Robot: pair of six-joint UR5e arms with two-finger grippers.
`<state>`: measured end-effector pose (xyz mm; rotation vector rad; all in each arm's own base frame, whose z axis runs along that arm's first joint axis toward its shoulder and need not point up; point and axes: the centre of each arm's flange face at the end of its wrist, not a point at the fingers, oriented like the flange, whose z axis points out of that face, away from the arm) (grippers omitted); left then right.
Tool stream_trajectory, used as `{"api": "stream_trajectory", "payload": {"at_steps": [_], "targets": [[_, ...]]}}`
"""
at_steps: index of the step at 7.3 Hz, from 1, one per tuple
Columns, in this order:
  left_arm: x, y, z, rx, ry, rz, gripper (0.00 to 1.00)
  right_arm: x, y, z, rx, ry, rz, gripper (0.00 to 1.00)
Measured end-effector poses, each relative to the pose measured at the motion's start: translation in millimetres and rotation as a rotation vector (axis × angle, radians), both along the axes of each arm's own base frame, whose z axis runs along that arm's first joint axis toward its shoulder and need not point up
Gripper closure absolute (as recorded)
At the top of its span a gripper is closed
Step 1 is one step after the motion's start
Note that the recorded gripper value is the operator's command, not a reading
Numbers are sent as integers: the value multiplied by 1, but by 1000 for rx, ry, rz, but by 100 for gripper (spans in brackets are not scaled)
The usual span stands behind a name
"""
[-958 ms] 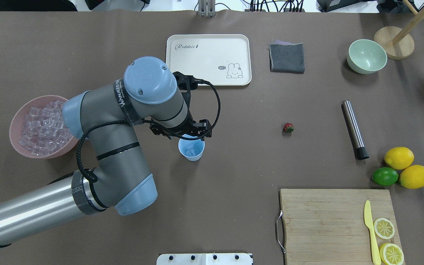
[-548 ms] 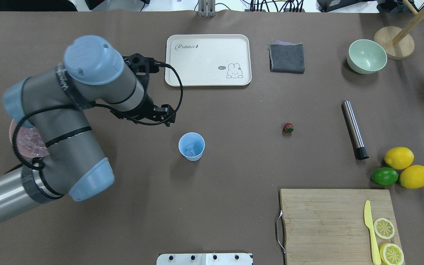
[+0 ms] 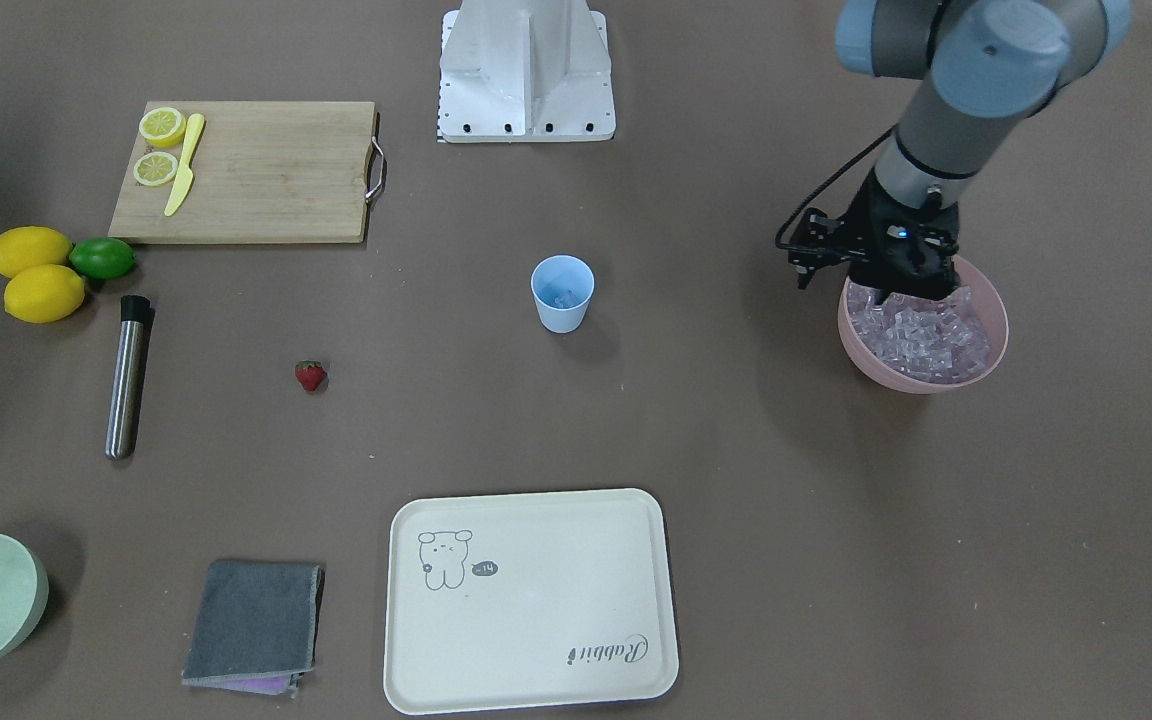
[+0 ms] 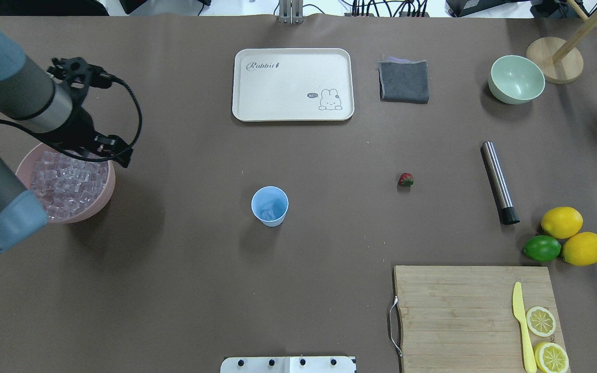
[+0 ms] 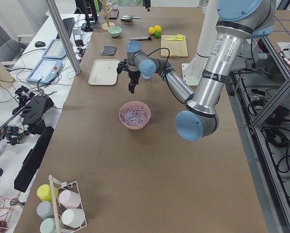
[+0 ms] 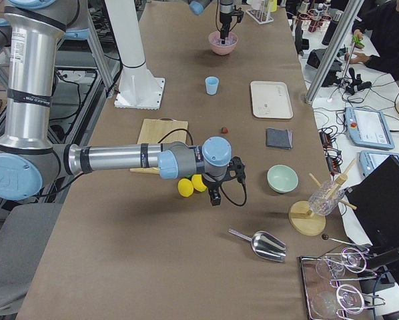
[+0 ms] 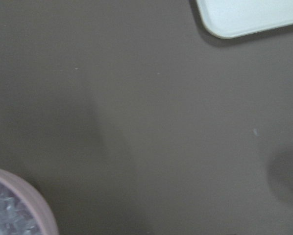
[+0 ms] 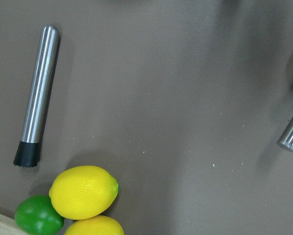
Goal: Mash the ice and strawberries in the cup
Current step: 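Lower the left gripper into the ice bowl and grasp more cubes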
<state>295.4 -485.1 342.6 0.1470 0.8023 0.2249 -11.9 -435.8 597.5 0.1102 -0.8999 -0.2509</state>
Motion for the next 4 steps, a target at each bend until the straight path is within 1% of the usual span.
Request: {"api": "stream_trajectory", "payload": {"at_steps": [2, 3, 4], "targets": [[-34, 9, 62, -23, -18, 2, 13, 0, 0, 0, 0, -1, 0, 0], [-43, 16, 84, -19, -21, 7, 13, 0, 0, 0, 4, -2, 0, 0], [-50, 23, 99, 12, -30, 37, 14, 0, 0, 0, 10, -3, 0, 0]]}}
